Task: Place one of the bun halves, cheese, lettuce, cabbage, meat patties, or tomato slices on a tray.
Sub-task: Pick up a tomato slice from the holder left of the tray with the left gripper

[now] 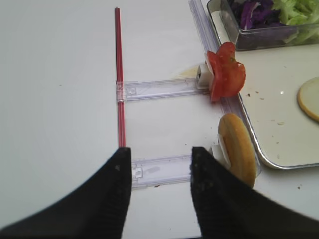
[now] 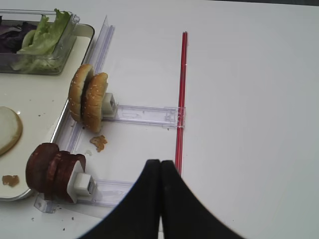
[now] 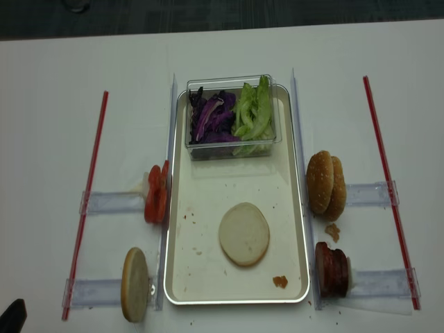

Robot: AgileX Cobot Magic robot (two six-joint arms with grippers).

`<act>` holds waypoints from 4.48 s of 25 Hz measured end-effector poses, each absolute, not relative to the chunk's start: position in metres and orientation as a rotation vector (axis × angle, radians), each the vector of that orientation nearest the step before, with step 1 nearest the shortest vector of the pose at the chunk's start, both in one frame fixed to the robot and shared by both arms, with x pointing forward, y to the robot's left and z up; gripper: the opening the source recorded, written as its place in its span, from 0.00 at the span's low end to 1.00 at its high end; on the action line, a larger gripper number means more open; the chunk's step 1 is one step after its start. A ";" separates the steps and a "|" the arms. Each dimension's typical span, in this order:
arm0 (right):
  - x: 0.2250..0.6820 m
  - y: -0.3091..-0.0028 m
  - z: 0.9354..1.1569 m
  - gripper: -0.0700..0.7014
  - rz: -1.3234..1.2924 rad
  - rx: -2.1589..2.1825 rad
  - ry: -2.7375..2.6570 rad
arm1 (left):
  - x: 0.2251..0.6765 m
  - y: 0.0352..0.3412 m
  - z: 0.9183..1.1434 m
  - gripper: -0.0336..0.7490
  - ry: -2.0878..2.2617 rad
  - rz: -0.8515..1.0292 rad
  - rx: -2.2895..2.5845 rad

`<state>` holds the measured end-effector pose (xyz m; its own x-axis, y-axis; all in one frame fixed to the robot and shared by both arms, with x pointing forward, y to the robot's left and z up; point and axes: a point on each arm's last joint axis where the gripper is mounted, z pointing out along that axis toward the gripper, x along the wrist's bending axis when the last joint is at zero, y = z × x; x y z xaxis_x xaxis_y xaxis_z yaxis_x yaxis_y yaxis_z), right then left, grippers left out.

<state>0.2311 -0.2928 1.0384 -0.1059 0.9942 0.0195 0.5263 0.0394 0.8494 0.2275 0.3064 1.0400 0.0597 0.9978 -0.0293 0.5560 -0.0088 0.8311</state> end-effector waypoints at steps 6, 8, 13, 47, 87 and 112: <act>0.231 -0.293 1.038 0.26 0.966 1.546 1.701 | 0.228 0.306 1.040 0.39 1.578 0.812 1.649; 0.231 -0.293 1.038 0.26 0.966 1.546 1.701 | 0.228 0.306 1.040 0.39 1.578 0.812 1.649; 0.231 -0.293 1.038 0.26 0.966 1.546 1.701 | 0.228 0.306 1.040 0.39 1.582 0.808 1.653; 0.231 -0.293 1.038 0.26 0.967 1.548 1.699 | 0.413 0.275 1.098 0.39 1.995 0.237 2.020; 0.231 -0.293 1.038 0.26 0.967 1.548 1.699 | 0.505 0.223 1.082 0.39 1.981 0.128 2.185; 0.231 -0.293 1.038 0.26 0.966 1.546 1.701 | 0.534 0.160 1.019 0.39 1.970 -0.018 2.277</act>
